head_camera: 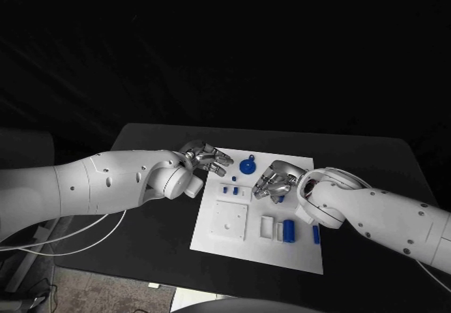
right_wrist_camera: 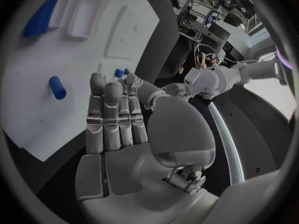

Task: Assemble the parts on the task board

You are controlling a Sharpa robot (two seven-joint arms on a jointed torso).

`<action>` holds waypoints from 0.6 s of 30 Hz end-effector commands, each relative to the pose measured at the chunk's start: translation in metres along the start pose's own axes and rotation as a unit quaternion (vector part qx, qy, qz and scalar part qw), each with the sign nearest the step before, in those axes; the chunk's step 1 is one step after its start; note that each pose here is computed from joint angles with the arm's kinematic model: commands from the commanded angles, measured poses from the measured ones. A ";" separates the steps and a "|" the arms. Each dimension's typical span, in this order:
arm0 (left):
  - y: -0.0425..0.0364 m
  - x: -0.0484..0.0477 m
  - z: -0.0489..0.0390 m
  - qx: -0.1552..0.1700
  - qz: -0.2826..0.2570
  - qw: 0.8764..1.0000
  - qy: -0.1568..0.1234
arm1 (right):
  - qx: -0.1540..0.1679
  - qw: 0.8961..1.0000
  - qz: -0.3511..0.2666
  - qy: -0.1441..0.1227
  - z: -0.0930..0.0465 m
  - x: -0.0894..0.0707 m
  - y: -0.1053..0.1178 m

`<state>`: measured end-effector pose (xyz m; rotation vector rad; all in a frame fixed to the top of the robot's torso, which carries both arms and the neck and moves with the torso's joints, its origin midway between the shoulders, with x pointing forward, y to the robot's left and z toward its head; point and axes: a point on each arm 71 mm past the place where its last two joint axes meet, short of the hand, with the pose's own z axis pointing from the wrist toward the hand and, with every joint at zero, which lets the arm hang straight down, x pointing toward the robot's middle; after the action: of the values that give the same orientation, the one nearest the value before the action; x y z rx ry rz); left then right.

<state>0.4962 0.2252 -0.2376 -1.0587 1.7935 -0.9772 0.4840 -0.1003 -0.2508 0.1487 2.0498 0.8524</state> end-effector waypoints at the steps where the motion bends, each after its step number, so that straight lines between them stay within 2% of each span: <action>1: -0.0027 -0.0007 0.0008 0.012 -0.008 1.000 -0.003 | 0.065 0.991 0.087 0.083 0.000 0.013 -0.005; 4: -0.0026 -0.0028 0.0018 0.014 -0.010 1.000 -0.009 | 0.097 0.982 0.117 0.109 0.001 0.019 -0.006; 10: -0.0026 -0.0047 0.0028 0.015 -0.012 1.000 -0.013 | 0.131 0.970 0.152 0.135 0.004 0.025 -0.007; 18: -0.0028 -0.0046 0.0033 0.015 -0.013 1.000 -0.014 | 0.165 0.956 0.188 0.151 0.011 0.031 -0.009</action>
<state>0.5009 0.2294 -0.2370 -1.0752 1.7580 -0.9812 0.4803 -0.0894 -0.2772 0.5707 2.4089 0.7963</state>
